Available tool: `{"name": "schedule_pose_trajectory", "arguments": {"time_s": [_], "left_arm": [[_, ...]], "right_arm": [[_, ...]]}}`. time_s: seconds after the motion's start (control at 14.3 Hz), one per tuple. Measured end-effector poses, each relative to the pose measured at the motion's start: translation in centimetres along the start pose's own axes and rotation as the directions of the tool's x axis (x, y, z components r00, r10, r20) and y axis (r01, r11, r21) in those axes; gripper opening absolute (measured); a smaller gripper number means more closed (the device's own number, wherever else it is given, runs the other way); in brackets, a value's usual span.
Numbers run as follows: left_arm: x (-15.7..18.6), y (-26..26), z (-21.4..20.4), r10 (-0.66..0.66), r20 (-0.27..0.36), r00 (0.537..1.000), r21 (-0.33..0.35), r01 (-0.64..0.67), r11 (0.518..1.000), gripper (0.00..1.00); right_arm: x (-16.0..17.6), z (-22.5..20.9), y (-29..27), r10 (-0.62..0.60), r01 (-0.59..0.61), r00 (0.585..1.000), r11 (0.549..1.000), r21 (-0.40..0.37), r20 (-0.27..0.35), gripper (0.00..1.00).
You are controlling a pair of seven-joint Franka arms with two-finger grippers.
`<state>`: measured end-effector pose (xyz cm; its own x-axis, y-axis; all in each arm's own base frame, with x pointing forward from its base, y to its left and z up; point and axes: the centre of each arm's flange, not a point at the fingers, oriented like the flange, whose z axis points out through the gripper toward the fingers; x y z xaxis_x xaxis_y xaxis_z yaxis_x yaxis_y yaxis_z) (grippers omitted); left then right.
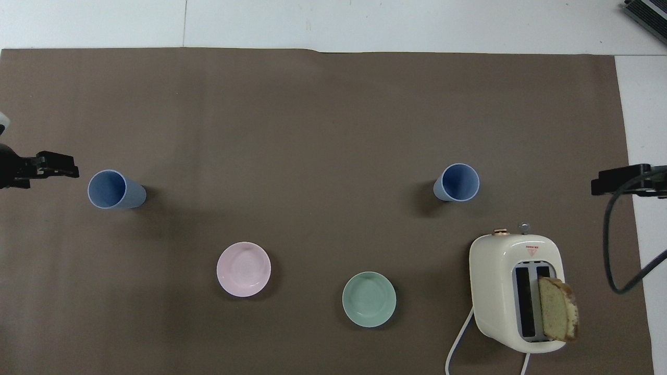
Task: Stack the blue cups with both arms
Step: 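Grasp the blue cup with the left gripper and lift it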
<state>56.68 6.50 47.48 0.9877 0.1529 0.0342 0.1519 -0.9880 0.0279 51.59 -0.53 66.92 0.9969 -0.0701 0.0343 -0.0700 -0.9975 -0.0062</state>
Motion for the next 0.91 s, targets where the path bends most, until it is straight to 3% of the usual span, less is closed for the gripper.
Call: {"name": "schedule_pose_trajectory", "arguments": {"time_s": [0.35, 0.63, 0.77, 0.91], "left_arm": [[-0.1, 0.3, 7.3, 0.006, 0.041, 0.999, 0.0, -0.006, 1.0, 1.0], [0.4, 0.1, 9.3, 0.003, 0.053, 0.999, 0.0, -0.003, 1.0, 1.0], [0.4, 0.1, 9.5, 0.003, 0.053, 0.999, 0.0, -0.003, 1.0, 0.81], [0.5, 0.3, 9.4, 0.005, 0.051, 0.999, -0.001, -0.005, 1.0, 0.52]], "right_arm": [[0.0, 0.0, 0.0, 0.0, 0.0, 1.0, 1.0, 0.0, 0.0, 1.0], [0.0, 0.0, 0.0, 0.0, 0.0, 1.0, 1.0, 0.0, 0.0, 1.0], [0.0, 0.0, 0.0, 0.001, -0.001, 1.0, 1.0, 0.0, 0.0, 1.0], [0.0, 0.0, 0.0, 0.001, -0.001, 1.0, 1.0, 0.0, 0.0, 1.0]]}}
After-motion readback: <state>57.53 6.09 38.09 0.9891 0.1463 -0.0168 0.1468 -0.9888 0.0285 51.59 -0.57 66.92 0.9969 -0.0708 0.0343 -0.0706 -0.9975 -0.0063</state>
